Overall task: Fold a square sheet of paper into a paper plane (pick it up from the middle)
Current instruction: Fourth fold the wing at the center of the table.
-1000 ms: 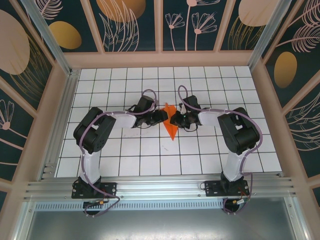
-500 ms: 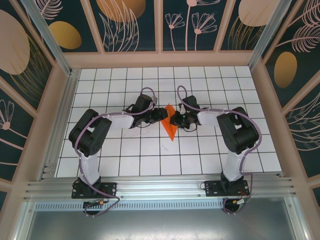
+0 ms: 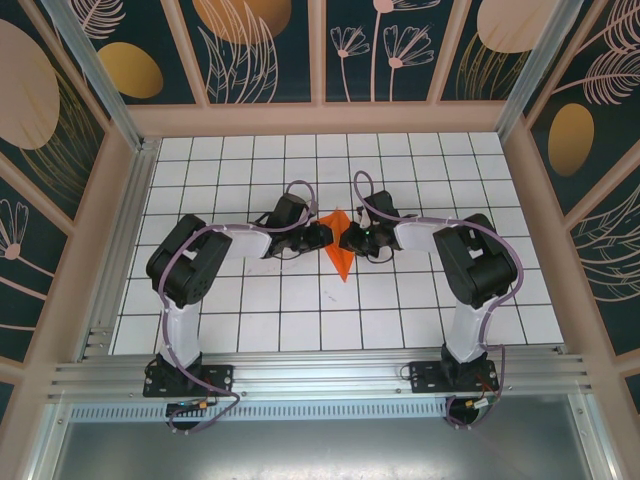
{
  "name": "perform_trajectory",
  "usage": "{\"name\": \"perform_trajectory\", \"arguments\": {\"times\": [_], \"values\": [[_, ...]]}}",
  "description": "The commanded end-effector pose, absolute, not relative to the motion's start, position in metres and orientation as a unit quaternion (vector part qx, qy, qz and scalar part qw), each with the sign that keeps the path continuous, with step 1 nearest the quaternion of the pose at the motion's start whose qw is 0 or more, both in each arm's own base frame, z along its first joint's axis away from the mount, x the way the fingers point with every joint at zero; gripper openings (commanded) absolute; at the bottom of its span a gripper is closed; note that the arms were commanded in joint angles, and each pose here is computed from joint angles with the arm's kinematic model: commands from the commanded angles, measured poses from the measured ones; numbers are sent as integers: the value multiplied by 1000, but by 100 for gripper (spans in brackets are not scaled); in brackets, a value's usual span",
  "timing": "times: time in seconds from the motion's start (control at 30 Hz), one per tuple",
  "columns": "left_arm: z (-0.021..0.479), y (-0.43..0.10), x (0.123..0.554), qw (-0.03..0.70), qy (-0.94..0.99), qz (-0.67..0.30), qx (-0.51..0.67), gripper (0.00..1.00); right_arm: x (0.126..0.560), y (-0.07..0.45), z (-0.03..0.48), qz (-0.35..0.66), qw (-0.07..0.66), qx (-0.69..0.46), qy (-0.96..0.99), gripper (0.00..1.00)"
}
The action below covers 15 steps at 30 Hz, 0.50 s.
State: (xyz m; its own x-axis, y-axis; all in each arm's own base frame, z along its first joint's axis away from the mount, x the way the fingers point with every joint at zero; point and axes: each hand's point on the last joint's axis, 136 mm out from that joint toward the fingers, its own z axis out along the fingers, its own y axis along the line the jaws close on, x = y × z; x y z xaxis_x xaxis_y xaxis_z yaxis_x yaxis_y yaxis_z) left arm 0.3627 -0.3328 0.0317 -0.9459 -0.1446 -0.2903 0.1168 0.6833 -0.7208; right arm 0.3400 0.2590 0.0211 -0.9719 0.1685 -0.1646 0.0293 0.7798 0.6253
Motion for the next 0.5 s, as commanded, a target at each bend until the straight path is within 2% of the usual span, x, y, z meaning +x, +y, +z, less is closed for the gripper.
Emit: {"name": "perform_trajectory", "arguments": {"times": [0.0,0.2,0.47], "values": [[34,-336,367,172,901,-399,4,17,342,262,22,322,106,45,940,17],[28,-326,371,188,909,-372,-2,1,343,264,35,342,118,29,932,23],[23,-322,371,193,910,-368,-1,0,326,268,48,375,116,-18,920,28]]}}
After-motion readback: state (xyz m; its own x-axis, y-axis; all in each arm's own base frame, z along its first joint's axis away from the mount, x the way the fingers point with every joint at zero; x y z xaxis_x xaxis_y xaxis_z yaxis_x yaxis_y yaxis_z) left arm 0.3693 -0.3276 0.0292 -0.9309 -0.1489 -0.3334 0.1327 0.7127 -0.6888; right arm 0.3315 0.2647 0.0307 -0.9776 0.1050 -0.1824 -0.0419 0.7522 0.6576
